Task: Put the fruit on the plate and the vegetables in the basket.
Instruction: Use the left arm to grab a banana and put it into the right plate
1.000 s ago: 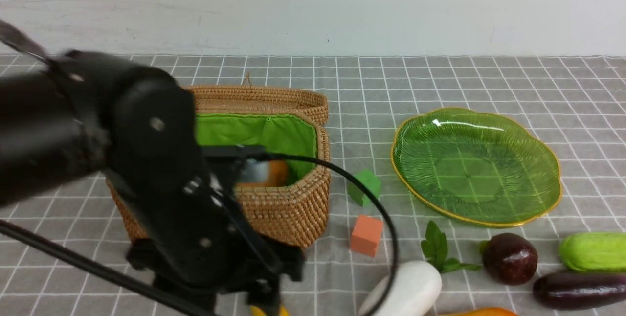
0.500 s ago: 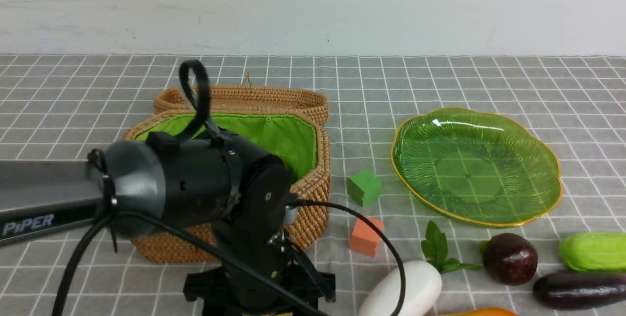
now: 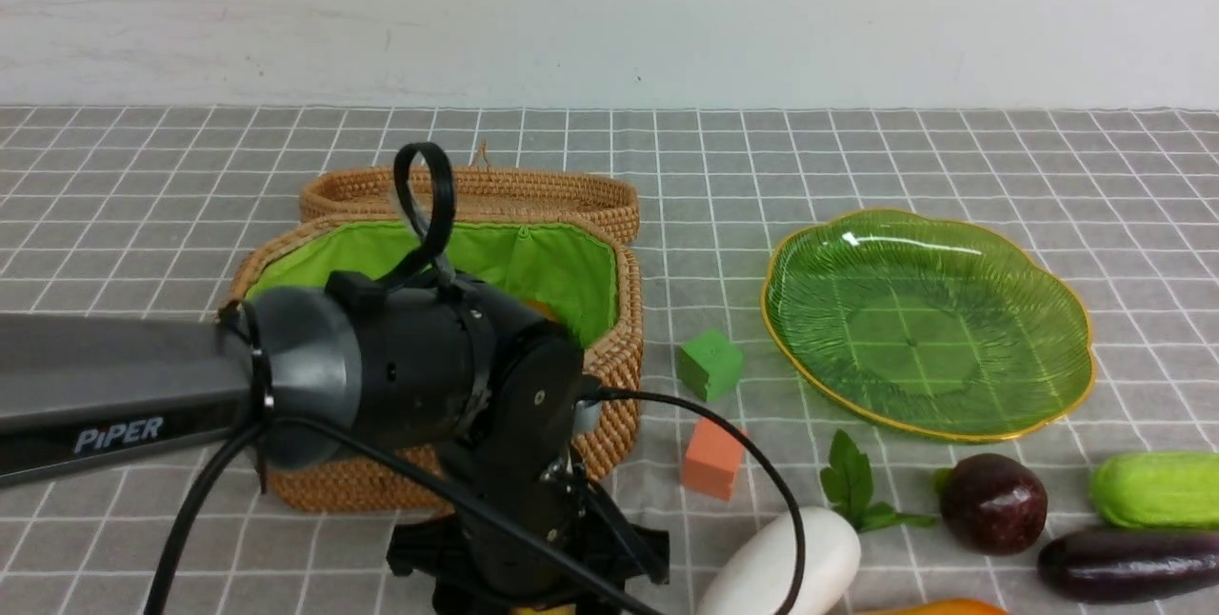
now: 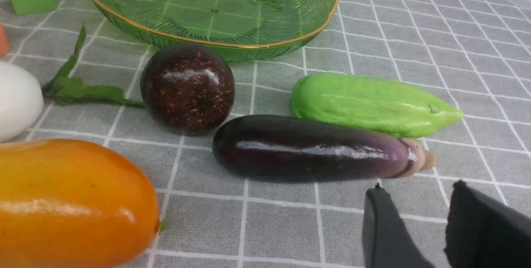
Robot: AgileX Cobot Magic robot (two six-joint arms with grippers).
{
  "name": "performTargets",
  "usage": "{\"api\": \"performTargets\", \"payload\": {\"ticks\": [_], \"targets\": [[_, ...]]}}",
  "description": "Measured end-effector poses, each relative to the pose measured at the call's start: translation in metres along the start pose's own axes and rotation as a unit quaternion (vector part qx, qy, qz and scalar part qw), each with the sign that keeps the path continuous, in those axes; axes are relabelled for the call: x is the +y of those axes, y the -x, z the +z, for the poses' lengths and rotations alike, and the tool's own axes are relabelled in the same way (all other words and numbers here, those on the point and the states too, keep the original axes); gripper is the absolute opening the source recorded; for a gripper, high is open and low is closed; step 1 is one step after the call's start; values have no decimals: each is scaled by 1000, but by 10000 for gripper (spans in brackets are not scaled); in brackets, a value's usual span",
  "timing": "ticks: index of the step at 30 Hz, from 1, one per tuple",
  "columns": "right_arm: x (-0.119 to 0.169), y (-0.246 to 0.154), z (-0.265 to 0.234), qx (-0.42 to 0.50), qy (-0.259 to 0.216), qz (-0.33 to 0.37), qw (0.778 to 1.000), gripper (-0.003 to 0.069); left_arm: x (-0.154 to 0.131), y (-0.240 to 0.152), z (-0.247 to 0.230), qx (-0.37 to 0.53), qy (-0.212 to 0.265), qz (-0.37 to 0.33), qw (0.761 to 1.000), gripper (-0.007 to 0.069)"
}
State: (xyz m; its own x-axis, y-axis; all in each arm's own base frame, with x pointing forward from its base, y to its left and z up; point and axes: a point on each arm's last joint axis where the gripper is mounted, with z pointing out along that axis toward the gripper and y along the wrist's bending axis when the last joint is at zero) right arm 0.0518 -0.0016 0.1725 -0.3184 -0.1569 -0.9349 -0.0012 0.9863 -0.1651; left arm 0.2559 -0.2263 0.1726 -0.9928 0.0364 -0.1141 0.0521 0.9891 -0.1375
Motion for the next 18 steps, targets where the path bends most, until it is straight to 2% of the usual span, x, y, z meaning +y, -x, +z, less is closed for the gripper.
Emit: {"api": "performTargets", "payload": {"ticks": [5, 7, 13, 18], "targets": [[0, 0, 0, 0, 0, 0, 1000, 241, -1, -1, 12, 17, 4, -1, 1000, 323], [0, 0, 0, 0, 0, 0, 1000, 241, -1, -2, 13, 18, 4, 3, 1000, 305], [0, 0, 0, 0, 0, 0, 1000, 241, -3, -2, 8, 15, -4, 31, 999, 302], [0, 0, 0, 0, 0, 0, 1000, 241, -2, -5, -15, 3, -15, 38, 999, 302]]}}
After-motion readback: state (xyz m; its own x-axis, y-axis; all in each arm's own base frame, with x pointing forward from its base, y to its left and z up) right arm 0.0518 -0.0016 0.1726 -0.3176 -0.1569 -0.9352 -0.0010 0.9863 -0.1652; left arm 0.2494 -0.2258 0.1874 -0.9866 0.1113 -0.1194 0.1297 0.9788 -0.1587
